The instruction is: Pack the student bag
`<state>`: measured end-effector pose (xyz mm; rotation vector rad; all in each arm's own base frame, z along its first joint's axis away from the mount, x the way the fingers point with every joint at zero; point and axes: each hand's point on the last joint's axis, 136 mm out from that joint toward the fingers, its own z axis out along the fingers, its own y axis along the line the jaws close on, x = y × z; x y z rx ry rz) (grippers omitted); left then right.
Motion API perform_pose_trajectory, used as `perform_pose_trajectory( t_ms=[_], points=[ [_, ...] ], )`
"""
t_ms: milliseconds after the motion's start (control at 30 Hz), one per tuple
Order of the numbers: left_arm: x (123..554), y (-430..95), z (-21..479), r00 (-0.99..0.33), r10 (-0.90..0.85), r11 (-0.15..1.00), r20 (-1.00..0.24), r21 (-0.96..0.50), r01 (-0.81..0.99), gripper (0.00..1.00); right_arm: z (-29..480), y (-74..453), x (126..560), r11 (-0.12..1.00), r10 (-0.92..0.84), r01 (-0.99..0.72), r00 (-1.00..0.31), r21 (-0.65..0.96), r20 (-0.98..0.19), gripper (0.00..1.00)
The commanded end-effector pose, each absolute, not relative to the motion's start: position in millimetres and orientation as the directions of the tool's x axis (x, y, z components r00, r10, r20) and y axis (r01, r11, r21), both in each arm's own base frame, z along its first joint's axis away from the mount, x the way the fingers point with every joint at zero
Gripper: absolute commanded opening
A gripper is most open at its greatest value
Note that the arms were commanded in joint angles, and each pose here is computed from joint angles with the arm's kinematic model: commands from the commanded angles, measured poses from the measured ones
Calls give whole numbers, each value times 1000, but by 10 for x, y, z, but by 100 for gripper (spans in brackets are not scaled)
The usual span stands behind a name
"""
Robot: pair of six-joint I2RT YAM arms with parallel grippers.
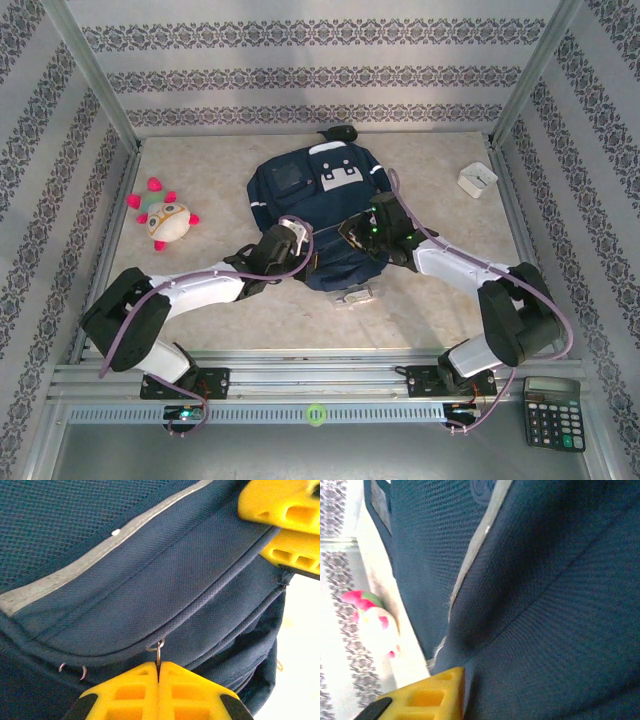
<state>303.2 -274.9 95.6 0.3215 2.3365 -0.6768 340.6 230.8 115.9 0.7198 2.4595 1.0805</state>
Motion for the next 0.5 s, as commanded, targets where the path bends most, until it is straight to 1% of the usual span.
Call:
perform_pose_trajectory(
  t_ms=[0,67,200,467],
  points=[
    [3032,-2528,931,-749,58,878,-660,-323,352,0,1275,2256,3580,590,605,277,-774,758,-187,12],
    [3059,-2364,877,-763,51,909,-645,-287,303,0,1255,2198,3575,599,608,284,-770,749,-194,7],
    [3103,-2106,822,-777,41,943,-628,-233,238,0,1203,2104,3538,616,611,297,-765,729,-204,1],
    [3295,-1562,732,-795,-15,982,-606,-158,102,0,1191,2047,3484,620,610,302,-766,724,-204,0]
  ],
)
